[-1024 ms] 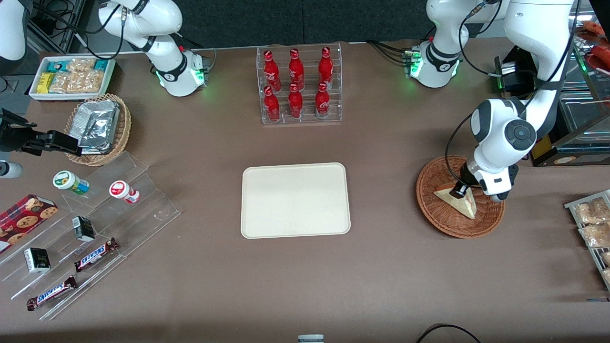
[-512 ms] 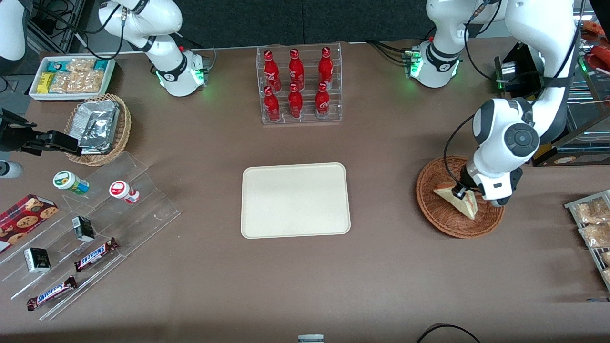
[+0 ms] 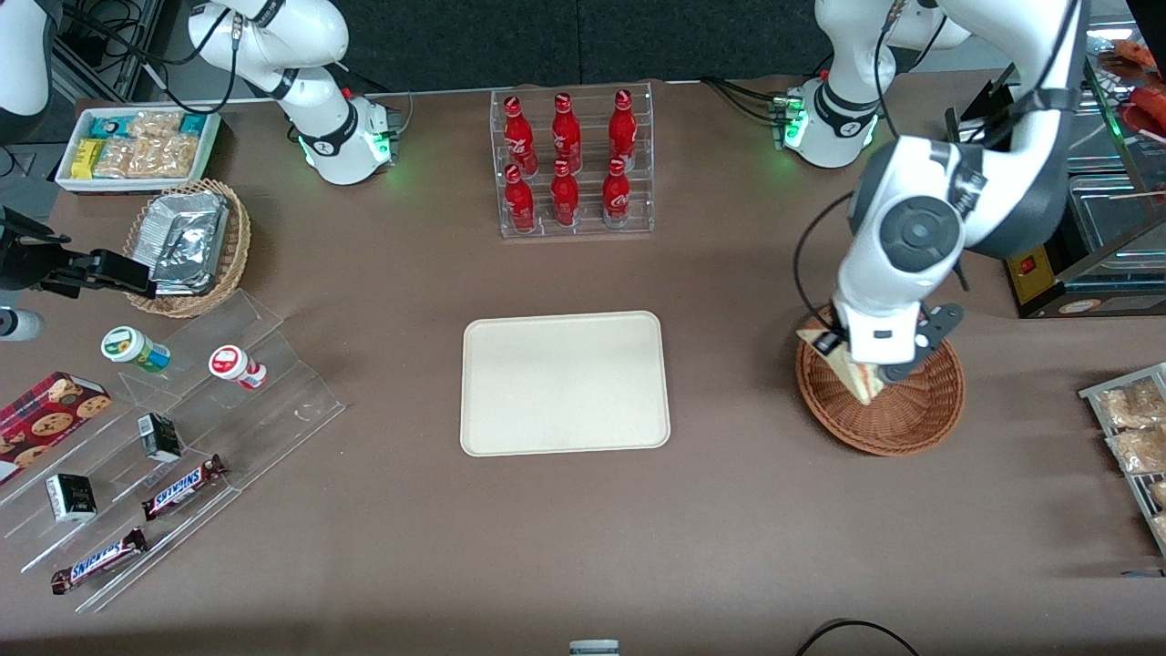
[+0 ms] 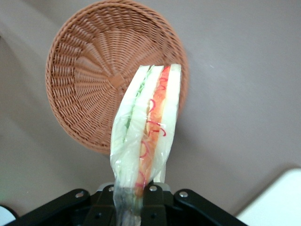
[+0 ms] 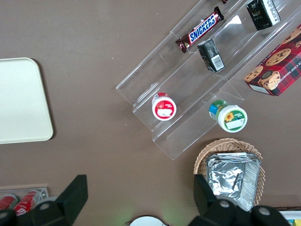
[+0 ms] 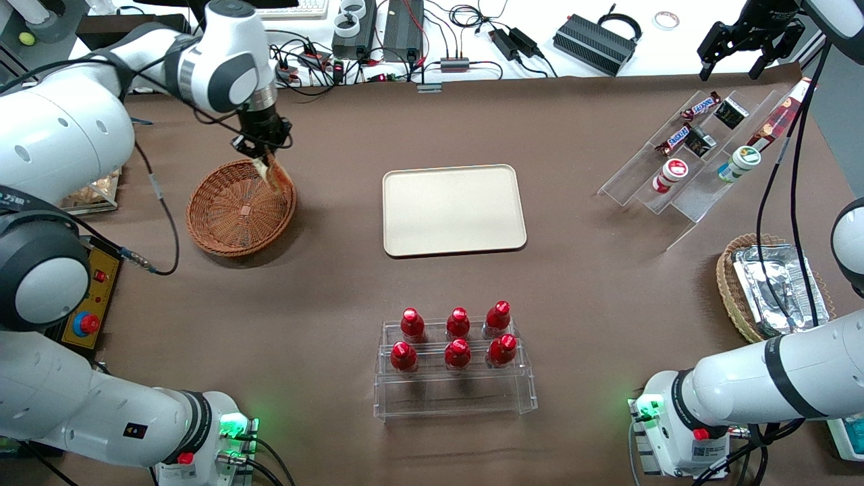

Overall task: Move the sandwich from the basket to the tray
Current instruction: 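Carry the held sandwich over to the cream tray with the left gripper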

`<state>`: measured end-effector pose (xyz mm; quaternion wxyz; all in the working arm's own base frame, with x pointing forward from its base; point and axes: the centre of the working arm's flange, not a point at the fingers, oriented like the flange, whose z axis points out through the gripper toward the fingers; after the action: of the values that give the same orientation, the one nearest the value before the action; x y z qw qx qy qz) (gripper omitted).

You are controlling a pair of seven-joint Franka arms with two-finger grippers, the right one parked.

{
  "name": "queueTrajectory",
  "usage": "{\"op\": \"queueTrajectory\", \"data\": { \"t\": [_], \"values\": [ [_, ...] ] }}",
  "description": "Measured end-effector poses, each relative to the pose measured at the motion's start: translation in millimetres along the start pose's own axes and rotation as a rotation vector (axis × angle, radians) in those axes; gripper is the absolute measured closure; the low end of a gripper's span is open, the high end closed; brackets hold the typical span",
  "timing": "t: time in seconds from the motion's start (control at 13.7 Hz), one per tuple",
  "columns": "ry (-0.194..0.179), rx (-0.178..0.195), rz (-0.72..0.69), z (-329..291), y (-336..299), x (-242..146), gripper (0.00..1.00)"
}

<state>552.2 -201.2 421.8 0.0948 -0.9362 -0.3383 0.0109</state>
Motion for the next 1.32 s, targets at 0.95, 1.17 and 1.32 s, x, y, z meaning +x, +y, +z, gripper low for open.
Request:
{"op": "queueTrajectory", "data": {
  "t": [0.95,1.17,1.32],
  "values": [
    [0.061,-0.053,0.292,51.5,194.2,-180.8,0.85],
    [0.103,-0.090,0.372,79.8,221.7,-220.2,0.85],
    [0.111,-0.098,0.409,90.4,232.1,-242.1,0.85]
  ]
}}
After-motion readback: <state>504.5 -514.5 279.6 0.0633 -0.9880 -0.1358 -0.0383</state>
